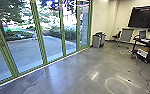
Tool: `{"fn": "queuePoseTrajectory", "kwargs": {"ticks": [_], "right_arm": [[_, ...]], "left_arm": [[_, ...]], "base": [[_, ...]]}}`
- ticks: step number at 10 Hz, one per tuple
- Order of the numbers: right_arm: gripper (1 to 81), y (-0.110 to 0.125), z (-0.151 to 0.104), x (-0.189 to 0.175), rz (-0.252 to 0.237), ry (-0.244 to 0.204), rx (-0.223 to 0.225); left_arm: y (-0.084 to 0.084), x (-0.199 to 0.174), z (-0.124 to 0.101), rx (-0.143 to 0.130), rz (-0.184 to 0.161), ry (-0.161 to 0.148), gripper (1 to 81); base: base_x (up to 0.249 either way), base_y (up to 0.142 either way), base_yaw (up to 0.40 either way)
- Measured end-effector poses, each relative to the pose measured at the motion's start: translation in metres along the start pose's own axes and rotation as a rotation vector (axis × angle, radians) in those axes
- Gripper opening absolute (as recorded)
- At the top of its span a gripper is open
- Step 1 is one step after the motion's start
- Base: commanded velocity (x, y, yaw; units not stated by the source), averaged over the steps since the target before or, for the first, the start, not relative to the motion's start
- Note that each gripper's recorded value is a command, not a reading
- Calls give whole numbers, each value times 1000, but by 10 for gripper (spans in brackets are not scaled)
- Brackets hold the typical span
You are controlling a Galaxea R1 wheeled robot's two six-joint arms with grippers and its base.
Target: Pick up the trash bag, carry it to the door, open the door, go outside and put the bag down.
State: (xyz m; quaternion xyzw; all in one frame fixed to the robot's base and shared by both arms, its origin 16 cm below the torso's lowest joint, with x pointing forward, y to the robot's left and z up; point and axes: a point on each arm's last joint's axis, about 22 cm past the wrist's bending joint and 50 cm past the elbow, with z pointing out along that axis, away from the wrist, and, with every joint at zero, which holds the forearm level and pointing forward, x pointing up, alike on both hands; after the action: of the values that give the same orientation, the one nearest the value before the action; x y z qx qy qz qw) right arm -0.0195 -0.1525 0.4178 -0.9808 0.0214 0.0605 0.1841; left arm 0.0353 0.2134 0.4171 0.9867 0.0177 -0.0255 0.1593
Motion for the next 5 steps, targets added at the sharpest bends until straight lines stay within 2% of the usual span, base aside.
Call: {"fn": "queuePoseTrajectory", "kwargs": {"ticks": [5], "right_arm": [[811, 3, 0, -3, 1, -3, -4]], "left_arm": [[0, -3, 0, 0, -1, -3, 10]], "base": [[144, -70, 0]]}}
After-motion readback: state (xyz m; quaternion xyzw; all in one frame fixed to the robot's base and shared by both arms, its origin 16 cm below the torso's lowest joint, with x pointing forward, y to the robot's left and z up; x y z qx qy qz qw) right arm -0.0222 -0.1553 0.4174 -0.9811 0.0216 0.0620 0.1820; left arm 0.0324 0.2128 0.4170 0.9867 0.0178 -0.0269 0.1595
